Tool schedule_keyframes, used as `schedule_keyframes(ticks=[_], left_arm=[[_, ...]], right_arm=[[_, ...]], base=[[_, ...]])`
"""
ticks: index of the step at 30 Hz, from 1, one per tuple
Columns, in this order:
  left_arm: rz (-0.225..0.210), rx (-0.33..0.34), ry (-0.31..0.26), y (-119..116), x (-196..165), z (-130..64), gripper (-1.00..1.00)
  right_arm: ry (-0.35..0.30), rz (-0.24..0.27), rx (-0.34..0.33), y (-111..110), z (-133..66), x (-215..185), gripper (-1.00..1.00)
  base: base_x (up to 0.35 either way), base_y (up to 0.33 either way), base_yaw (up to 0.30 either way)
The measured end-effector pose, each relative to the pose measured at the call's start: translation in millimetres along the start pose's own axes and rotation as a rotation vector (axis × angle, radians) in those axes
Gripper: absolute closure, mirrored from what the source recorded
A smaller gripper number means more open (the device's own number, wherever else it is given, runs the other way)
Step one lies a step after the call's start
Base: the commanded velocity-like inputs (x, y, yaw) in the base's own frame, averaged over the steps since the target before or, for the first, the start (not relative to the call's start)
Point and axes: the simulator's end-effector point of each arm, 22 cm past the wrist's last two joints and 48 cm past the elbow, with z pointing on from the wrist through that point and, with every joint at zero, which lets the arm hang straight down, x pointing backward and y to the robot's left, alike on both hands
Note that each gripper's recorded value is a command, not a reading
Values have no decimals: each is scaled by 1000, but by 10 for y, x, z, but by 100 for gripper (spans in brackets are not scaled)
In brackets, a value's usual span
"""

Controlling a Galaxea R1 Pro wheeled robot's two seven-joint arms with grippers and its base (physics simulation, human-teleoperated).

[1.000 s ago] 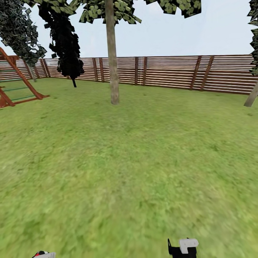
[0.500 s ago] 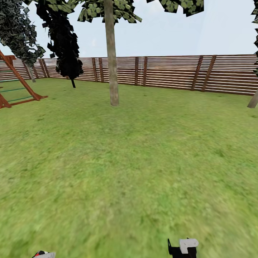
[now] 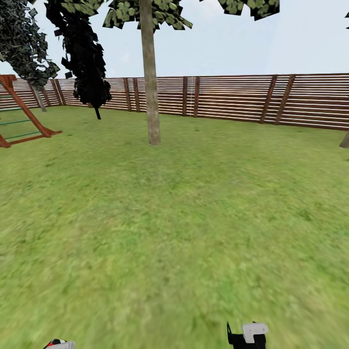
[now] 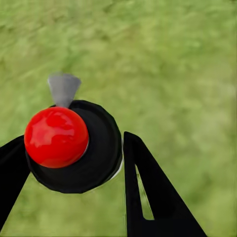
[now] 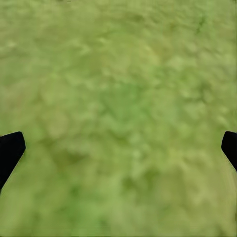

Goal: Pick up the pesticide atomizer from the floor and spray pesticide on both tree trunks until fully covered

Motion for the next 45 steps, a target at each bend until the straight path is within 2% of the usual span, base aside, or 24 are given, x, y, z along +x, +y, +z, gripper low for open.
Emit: schedule_keyframes(ticks=[45], left_arm=[[0, 0, 1, 2, 1, 0, 100]], right_arm=[[0, 0, 0, 0, 0, 0, -100]], base=[[340, 0, 0]])
